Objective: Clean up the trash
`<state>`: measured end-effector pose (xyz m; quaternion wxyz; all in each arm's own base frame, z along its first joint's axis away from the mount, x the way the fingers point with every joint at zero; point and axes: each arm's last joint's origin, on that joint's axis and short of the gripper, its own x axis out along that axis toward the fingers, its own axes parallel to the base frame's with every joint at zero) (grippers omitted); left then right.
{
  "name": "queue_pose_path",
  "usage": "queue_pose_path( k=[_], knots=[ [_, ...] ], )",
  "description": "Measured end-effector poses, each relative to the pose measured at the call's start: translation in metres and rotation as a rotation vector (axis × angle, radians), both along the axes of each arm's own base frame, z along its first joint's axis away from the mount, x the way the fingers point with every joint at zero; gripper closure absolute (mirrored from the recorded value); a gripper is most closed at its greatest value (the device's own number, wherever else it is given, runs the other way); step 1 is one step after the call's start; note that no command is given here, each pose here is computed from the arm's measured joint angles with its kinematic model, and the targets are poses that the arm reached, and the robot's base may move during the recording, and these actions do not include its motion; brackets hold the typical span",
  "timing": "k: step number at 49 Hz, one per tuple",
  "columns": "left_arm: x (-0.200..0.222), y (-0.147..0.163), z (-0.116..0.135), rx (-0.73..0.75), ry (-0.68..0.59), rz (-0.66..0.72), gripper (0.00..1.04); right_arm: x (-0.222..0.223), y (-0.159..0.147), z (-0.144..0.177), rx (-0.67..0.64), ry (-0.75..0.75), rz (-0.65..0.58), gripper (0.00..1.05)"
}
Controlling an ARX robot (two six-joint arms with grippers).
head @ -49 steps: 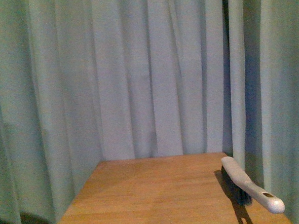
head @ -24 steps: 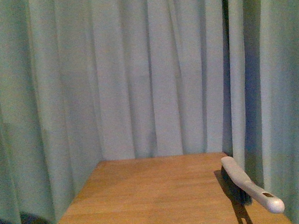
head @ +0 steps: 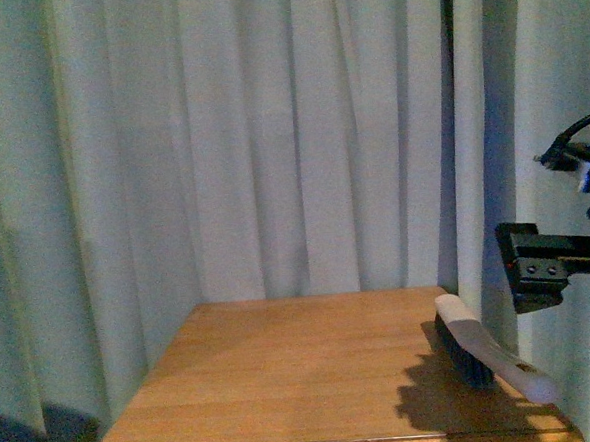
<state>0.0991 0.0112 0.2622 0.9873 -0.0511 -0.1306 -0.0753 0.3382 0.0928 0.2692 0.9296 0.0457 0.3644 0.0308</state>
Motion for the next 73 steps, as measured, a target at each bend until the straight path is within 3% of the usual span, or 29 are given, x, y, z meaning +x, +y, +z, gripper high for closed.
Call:
queue_pose_path(
  k=[18, 34, 44, 50, 56, 68, 73],
  knots=[
    [0.0, 0.0, 0.0, 0.0, 0.0, 0.0, 0.78, 0.058, 0.035, -0.037, 0.082, 0.173, -0.079, 0.07],
    [0.0, 0.0, 0.0, 0.0, 0.0, 0.0, 0.78, 0.066, 0.046, -0.059, 0.07, 0.222, -0.085, 0.08],
    [0.0, 0.0, 0.0, 0.0, 0.0, 0.0, 0.78, 0.068, 0.045, -0.065, 0.06, 0.236, -0.098, 0.4],
    [0.0, 0.0, 0.0, 0.0, 0.0, 0.0, 0.78, 0.069, 0.042, -0.065, 0.06, 0.235, -0.105, 0.65],
    [0.0, 0.0, 0.0, 0.0, 0.0, 0.0, 0.78, 0.07, 0.04, -0.065, 0.064, 0.236, -0.1, 0.8],
    [0.0, 0.0, 0.0, 0.0, 0.0, 0.0, 0.78, 0.07, 0.033, -0.059, 0.073, 0.18, -0.072, 0.84],
    [0.0, 0.0, 0.0, 0.0, 0.0, 0.0, 0.78, 0.062, 0.029, -0.051, 0.021, 0.082, -0.054, 0.84]
  ],
)
